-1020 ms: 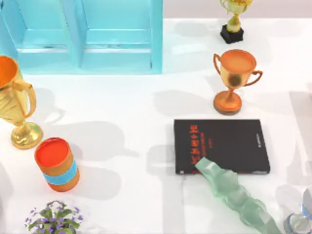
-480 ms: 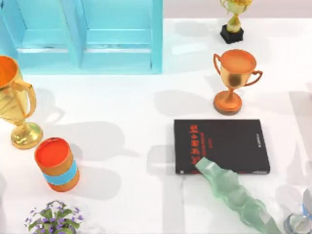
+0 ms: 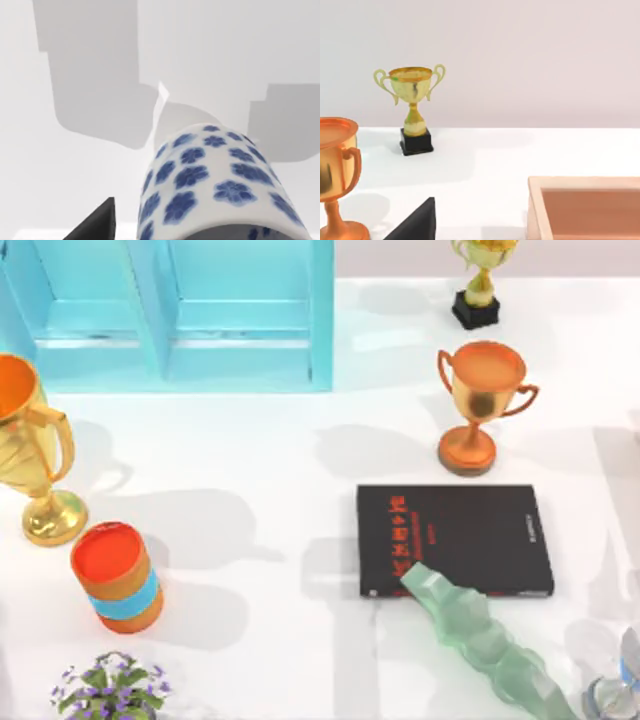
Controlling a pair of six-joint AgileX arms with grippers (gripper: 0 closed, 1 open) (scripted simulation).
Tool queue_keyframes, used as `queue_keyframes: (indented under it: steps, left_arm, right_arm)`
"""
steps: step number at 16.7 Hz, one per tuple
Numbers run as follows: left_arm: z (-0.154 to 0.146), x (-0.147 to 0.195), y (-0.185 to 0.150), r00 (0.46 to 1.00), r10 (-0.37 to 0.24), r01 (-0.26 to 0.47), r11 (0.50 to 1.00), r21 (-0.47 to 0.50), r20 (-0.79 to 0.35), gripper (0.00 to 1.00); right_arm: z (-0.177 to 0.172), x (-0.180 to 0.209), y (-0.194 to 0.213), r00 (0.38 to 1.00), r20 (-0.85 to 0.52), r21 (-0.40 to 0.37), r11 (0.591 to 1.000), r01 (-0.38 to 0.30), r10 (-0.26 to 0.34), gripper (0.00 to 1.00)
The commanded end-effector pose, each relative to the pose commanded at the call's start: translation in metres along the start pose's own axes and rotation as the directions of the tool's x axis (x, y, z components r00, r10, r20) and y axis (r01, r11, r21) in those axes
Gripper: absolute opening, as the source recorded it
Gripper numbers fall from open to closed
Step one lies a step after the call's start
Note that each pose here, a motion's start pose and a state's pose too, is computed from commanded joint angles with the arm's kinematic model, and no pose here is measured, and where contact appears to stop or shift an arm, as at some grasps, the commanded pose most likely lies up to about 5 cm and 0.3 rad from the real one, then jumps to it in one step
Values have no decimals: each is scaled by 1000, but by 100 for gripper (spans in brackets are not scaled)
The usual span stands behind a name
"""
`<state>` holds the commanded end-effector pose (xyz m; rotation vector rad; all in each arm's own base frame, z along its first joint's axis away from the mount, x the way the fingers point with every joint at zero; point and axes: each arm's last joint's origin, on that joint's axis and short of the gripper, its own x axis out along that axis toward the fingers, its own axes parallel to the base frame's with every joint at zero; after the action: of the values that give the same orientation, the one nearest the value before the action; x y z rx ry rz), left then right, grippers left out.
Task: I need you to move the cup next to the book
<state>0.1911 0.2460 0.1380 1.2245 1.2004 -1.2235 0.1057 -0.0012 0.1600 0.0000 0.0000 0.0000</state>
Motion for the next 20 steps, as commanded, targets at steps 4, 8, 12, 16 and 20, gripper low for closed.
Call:
queue_keyframes:
  steps: [4, 8, 12, 16, 20]
  left_arm:
    - [0, 0, 0, 1000, 0, 0, 1000, 0, 0, 70]
    - [0, 0, 0, 1000, 0, 0, 1000, 0, 0, 40]
    - [0, 0, 0, 1000, 0, 0, 1000, 0, 0, 10]
    - [0, 0, 0, 1000, 0, 0, 1000, 0, 0, 0]
    - [0, 0, 0, 1000, 0, 0, 1000, 0, 0, 0]
  right_arm:
    - [0, 0, 0, 1000, 0, 0, 1000, 0, 0, 100]
    - [0, 0, 0, 1000, 0, 0, 1000, 0, 0, 100]
    - [0, 0, 0, 1000, 0, 0, 1000, 0, 0, 100]
    - [0, 0, 0, 1000, 0, 0, 1000, 0, 0, 100]
    - [0, 0, 0, 1000, 0, 0, 1000, 0, 0, 100]
